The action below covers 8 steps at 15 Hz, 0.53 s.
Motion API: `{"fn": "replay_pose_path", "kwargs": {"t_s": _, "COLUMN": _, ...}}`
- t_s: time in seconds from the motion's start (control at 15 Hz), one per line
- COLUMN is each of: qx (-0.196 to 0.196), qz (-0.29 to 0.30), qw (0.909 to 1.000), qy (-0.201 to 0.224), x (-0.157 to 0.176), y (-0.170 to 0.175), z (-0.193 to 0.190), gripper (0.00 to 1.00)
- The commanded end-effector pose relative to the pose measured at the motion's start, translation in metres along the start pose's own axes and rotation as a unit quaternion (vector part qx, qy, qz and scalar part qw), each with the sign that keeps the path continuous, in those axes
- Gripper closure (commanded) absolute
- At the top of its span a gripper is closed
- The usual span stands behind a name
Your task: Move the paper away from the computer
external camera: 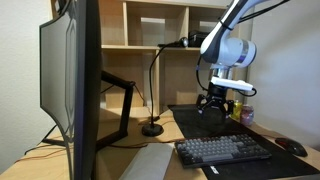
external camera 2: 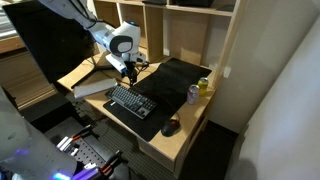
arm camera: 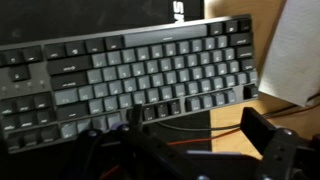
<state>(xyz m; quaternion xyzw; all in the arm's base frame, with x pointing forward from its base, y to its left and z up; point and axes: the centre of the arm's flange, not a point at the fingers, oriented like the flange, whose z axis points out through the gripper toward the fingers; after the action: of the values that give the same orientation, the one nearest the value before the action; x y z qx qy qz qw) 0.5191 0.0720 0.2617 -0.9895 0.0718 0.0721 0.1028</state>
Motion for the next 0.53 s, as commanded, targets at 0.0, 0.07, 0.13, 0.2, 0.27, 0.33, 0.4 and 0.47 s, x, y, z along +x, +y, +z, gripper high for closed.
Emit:
{"fn": "replay_pose_path", "kwargs": {"t_s": 0.0, "qx": 0.083, "qz": -0.007, "qw": 0.9949, "qy": -0.056, "x": -0.003, "y": -0.005, "z": 0.03, "gripper": 0.0}}
{"fn": "replay_pose_path", "kwargs": {"t_s": 0.07, "qx": 0.106, "qz": -0.011, "qw": 0.9916, "qy": -0.074, "x": -0.011, "y": -0.007, "z": 0.038, "gripper": 0.0}}
{"fn": "replay_pose_path", "kwargs": {"t_s": 0.13, "qx": 0.129, "qz": -0.009, "qw": 0.9875, "qy": -0.091, "x": -0.021, "y": -0.012, "z": 0.044, "gripper": 0.0}}
{"fn": "replay_pose_path", "kwargs": {"t_s": 0.2, "qx": 0.151, "qz": -0.006, "qw": 0.9823, "qy": -0.111, "x": -0.032, "y": -0.017, "z": 0.052, "gripper": 0.0}}
{"fn": "replay_pose_path", "kwargs": {"t_s": 0.27, "qx": 0.172, "qz": -0.006, "qw": 0.9763, "qy": -0.131, "x": -0.046, "y": -0.028, "z": 0.058, "gripper": 0.0}}
{"fn": "replay_pose_path", "kwargs": {"t_s": 0.33, "qx": 0.194, "qz": -0.01, "qw": 0.969, "qy": -0.153, "x": -0.057, "y": -0.039, "z": 0.062, "gripper": 0.0}}
{"fn": "replay_pose_path", "kwargs": {"t_s": 0.4, "qx": 0.212, "qz": -0.02, "qw": 0.9613, "qy": -0.176, "x": -0.069, "y": -0.052, "z": 0.065, "gripper": 0.0}}
{"fn": "replay_pose_path", "kwargs": {"t_s": 0.47, "qx": 0.224, "qz": -0.043, "qw": 0.9532, "qy": -0.199, "x": -0.081, "y": -0.066, "z": 0.068, "gripper": 0.0}}
